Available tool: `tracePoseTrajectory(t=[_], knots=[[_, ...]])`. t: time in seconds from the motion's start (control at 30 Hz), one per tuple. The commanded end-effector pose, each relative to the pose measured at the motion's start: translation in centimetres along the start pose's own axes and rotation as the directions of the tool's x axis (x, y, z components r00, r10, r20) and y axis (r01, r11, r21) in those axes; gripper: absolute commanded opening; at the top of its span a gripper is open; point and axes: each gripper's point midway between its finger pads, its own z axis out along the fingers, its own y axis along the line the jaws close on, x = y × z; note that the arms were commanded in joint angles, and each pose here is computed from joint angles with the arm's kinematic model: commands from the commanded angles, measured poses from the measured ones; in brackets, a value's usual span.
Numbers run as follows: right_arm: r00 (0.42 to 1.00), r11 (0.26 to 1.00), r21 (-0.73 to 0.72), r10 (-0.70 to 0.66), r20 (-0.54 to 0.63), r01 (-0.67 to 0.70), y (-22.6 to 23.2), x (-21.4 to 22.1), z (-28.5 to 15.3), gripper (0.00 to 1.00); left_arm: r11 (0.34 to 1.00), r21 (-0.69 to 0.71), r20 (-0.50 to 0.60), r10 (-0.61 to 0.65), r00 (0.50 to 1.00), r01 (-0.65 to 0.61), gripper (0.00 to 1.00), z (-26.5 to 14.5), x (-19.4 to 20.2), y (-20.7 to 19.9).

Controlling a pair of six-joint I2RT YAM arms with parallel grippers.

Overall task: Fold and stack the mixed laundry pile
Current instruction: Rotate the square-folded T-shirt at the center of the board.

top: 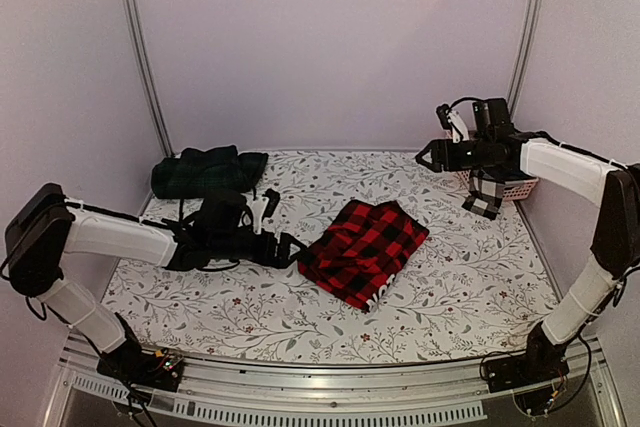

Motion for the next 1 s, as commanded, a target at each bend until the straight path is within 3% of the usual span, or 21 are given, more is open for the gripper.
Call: tracePoseTrajectory(t=[0.0, 0.1, 0.47, 0.77, 0.97], knots=[[0.985, 0.988, -0.036, 0.143, -0.093, -0.147, -2.0, 3.6, 3.9, 0.61, 0.996, 0.084, -0.009, -0.041, 0.999, 0.042, 0.96, 1.5, 0.4, -2.2], [0.973, 0.987, 0.052, 0.16, -0.165, -0.153, -4.5, 6.6, 5.9, 0.54, 0.992, 0.097, -0.05, -0.074, 0.996, 0.079, 0.94, 2.4, 2.0, -2.5], [0.915, 0.985, 0.074, 0.17, -0.366, -0.154, -5.9, 15.6, 9.1, 0.47, 0.981, 0.022, -0.077, -0.191, 0.979, 0.193, 0.94, 3.6, 3.9, 0.6], [0.854, 0.988, 0.012, 0.141, -0.501, -0.157, 0.1, 23.2, 7.1, 0.45, 0.97, -0.043, 0.018, -0.238, 0.971, 0.239, 0.99, 0.8, 1.0, 5.8], [0.82, 0.983, -0.062, 0.11, -0.562, -0.174, 8.5, 27.9, 2.8, 0.48, 0.977, -0.096, 0.051, -0.188, 0.981, 0.192, 1.0, -1.6, 0.0, 6.9]])
